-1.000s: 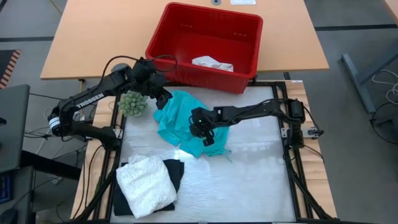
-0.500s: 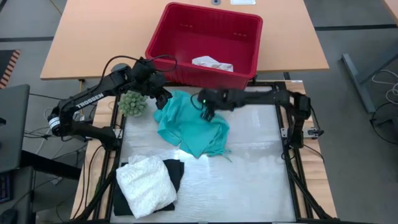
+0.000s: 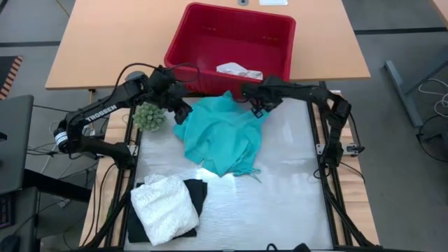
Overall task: Fold Laundry from Bin
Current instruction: Fold the blue shorts
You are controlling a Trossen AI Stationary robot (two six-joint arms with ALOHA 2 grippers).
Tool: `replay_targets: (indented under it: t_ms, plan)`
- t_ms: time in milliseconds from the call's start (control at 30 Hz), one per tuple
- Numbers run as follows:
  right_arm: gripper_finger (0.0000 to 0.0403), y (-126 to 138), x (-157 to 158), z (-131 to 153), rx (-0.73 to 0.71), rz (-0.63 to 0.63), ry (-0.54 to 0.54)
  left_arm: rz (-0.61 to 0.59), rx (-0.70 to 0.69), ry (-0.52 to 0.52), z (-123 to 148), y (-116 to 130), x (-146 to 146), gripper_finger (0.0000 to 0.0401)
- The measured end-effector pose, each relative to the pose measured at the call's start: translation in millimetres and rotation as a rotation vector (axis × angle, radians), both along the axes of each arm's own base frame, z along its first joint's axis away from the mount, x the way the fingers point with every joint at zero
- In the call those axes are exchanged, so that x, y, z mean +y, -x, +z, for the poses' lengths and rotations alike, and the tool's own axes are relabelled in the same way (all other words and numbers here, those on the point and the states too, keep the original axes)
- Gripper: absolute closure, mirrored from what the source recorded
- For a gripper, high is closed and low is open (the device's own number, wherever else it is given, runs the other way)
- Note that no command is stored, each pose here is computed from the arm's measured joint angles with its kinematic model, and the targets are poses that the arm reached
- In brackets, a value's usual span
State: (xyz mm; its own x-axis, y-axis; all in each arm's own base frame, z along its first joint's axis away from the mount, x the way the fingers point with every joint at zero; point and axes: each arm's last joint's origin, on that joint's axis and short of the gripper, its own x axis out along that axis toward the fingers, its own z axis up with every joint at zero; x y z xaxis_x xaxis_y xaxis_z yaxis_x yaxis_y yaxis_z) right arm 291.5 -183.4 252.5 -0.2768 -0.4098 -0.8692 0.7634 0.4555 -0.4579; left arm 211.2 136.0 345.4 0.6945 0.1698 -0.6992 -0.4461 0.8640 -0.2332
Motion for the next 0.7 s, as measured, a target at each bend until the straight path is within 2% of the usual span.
replay_targets:
  t_ms: [133,200,267,367,467,600,700]
  plan:
    - [0.0262,1.7,-4.1,2.2,0.045,0.076,0.017,-0.003,0.045,0.030,-3.5,2.3,-3.4,0.0358]
    - [0.0247,-1.1,0.0,7.5,-0.004,0.184,-0.053,-0.004,0.051,0.029,-2.8,3.4,-6.0,0.0358]
    - [0.0237,-12.2,12.7,21.2,-0.151,0.420,-0.138,-0.004,0.041,0.017,1.1,6.5,-9.6,0.0358]
    - [0.0230,-31.8,50.6,44.6,-0.401,0.889,-0.271,0.007,0.019,-0.017,8.7,13.1,-14.7,0.0358]
    - [0.0231,-49.1,92.7,58.9,-0.537,1.248,-0.299,0.024,0.002,-0.047,14.9,19.9,-18.2,0.0358]
    - [0.0230,-71.1,140.7,52.2,-0.476,1.503,-0.230,0.056,-0.008,-0.060,18.8,24.5,-20.3,0.0358]
    - [0.0220,-88.3,165.8,31.7,-0.418,1.586,-0.237,0.086,-0.003,-0.061,18.7,24.9,-19.7,0.0358]
